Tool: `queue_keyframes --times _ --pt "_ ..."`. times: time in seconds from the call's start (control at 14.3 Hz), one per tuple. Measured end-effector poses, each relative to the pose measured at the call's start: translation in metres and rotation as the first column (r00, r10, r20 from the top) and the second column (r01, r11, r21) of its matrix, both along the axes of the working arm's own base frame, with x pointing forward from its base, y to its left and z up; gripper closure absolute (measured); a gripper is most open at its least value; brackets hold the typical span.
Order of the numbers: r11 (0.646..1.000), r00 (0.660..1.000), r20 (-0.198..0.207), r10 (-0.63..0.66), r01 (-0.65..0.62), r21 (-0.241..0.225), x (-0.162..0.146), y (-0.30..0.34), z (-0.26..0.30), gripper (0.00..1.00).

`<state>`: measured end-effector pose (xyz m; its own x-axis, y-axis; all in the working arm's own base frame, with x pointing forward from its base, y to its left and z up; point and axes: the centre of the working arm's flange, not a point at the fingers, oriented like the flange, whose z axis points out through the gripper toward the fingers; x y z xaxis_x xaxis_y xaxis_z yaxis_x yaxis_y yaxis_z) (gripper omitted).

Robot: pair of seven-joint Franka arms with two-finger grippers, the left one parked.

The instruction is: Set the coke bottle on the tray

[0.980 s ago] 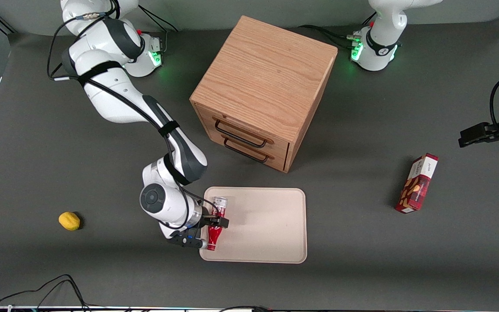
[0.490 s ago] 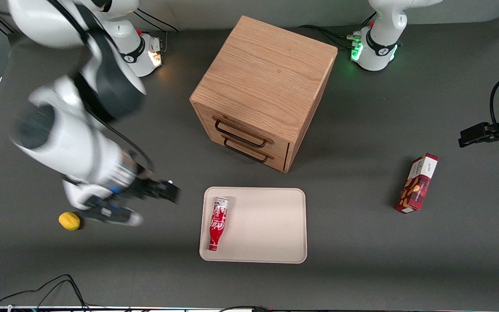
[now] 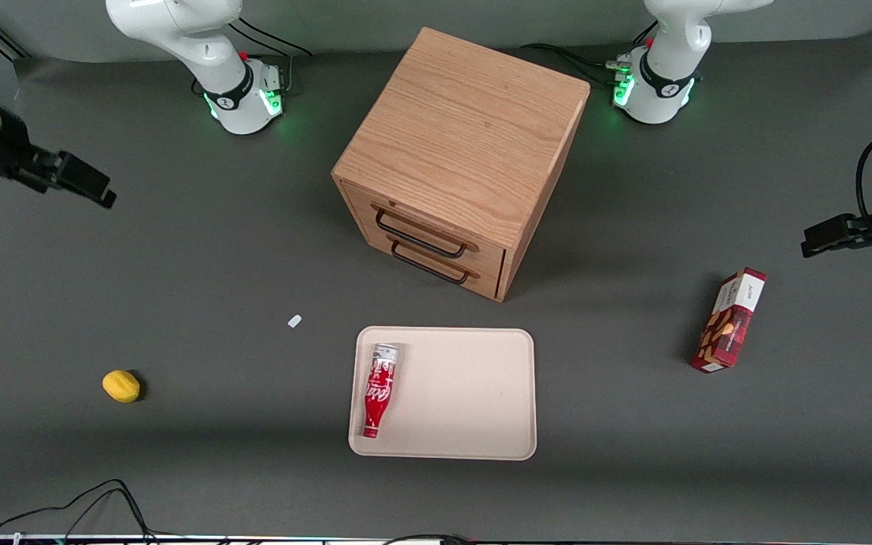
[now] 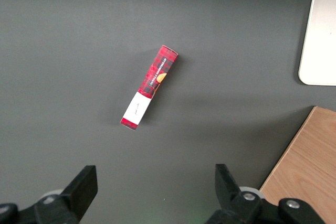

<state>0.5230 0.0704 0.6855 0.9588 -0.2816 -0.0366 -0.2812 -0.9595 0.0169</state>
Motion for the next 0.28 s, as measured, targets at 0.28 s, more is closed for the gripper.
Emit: queue_keyframes --times 0.28 --pt "1.0 1.0 0.023 0.0 -0.001 0.013 -0.052 -0.01 -0.02 0.0"
